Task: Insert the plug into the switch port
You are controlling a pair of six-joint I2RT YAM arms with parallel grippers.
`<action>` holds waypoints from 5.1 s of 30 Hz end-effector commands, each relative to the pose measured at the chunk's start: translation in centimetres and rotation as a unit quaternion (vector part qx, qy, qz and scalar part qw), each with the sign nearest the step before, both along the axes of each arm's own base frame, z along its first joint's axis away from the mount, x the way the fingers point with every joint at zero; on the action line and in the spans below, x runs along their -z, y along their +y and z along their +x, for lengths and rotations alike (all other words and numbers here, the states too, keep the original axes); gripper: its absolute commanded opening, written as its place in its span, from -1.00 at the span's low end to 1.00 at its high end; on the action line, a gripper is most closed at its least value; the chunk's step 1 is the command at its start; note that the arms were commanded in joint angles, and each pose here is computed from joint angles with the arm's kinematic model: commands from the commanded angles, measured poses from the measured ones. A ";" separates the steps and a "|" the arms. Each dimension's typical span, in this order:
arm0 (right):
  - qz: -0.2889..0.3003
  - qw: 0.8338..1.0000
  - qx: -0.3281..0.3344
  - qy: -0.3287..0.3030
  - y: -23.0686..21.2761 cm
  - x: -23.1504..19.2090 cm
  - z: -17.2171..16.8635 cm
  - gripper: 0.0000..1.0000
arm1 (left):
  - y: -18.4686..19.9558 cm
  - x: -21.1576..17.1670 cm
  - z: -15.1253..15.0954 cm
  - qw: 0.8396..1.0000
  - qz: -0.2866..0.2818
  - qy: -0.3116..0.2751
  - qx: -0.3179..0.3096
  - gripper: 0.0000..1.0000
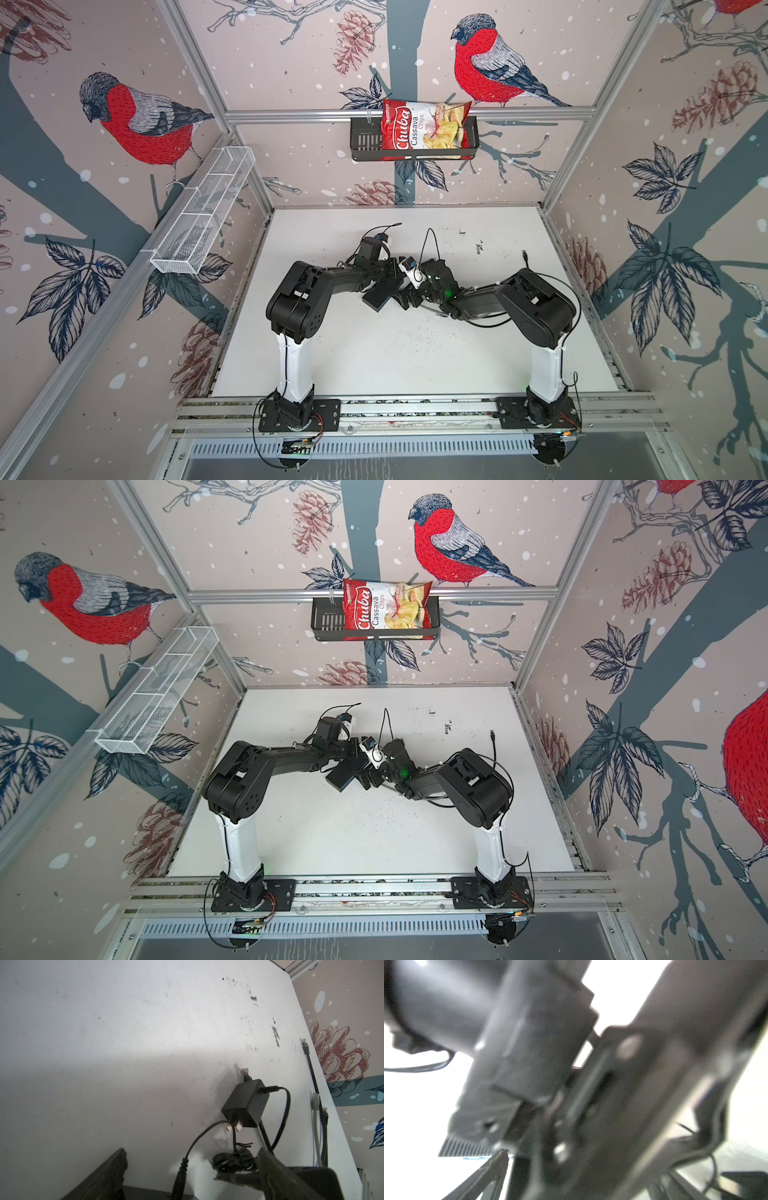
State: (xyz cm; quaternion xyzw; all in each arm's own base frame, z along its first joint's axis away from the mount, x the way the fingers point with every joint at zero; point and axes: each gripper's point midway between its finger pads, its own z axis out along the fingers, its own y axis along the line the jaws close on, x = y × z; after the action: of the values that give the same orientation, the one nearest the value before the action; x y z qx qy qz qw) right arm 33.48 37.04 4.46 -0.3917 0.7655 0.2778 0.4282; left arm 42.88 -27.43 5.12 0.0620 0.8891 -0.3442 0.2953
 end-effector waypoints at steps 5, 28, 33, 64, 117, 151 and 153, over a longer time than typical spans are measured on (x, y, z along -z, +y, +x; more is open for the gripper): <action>0.029 0.999 -0.016 -0.022 0.5 -2.1 -0.2 0.99 | -0.3 -1.0 0.4 1.000 -0.011 -0.004 0.003 0.93; 0.009 0.977 0.211 -0.027 -8.8 -8.4 3.1 0.98 | 2.8 -8.4 0.5 0.992 0.009 -0.120 -0.031 0.94; 0.011 0.959 0.280 0.033 -12.1 -7.8 3.6 0.99 | 1.6 -7.7 -2.3 0.991 0.036 -0.126 -0.005 0.94; -0.069 0.958 0.245 0.130 -13.8 -4.1 0.7 0.22 | -0.2 -6.0 -4.9 0.988 0.089 -0.123 0.014 0.93; -0.153 0.951 0.165 0.211 -11.7 -0.1 -5.0 0.26 | 4.2 -5.9 -5.7 0.989 0.093 -0.104 -0.040 0.94; -0.168 0.943 0.189 0.215 -11.9 1.0 -6.9 0.00 | 1.9 -6.8 -6.5 0.991 0.060 -0.119 0.015 0.94; -0.171 0.944 0.190 0.209 -11.6 -1.0 -6.4 0.02 | 2.0 -6.9 -6.4 0.991 0.062 -0.121 0.013 0.94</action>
State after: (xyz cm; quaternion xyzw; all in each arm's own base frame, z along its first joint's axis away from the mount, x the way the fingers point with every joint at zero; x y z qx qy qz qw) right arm 26.49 25.19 3.43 -0.2358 0.9362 0.1388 0.2205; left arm 36.09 -25.18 11.13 0.1225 0.8746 -0.2805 0.3760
